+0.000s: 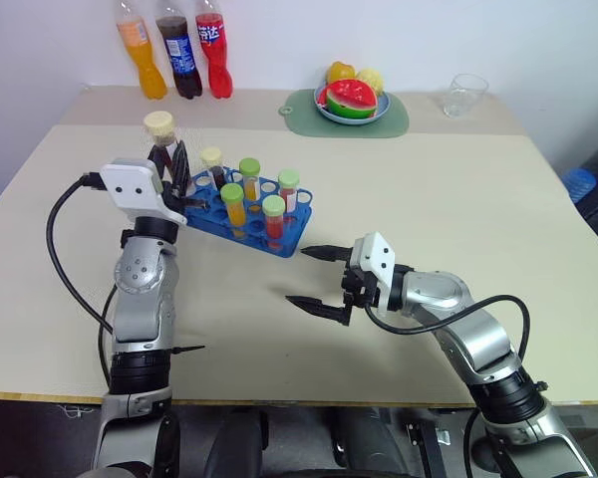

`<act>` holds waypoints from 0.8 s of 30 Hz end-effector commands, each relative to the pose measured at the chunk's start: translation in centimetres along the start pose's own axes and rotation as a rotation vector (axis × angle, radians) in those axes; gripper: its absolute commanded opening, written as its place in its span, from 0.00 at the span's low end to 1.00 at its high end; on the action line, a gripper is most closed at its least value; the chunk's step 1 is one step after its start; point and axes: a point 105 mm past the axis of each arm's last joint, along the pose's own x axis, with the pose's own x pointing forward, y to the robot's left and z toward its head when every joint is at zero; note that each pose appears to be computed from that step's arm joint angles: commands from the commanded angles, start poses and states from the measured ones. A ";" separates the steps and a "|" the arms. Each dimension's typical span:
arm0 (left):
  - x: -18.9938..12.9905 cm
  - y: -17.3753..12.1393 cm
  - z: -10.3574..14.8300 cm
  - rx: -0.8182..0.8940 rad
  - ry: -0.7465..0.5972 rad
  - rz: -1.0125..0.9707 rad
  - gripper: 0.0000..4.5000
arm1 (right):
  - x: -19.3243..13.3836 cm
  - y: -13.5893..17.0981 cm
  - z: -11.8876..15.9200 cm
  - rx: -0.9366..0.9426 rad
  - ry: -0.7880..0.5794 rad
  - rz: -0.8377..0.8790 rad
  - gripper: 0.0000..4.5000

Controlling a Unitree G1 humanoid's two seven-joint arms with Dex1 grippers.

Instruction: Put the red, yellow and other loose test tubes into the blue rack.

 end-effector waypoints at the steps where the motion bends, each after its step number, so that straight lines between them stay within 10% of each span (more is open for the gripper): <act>1: 0.6 -0.1 1.5 0.021 -0.052 0.012 0.17 | 0.1 -0.3 1.2 -0.041 -0.038 -0.001 1.00; 24: 1.0 -1.7 -5.5 0.022 0.151 0.015 0.17 | 0.1 -0.3 1.4 -0.047 -0.039 -0.008 1.00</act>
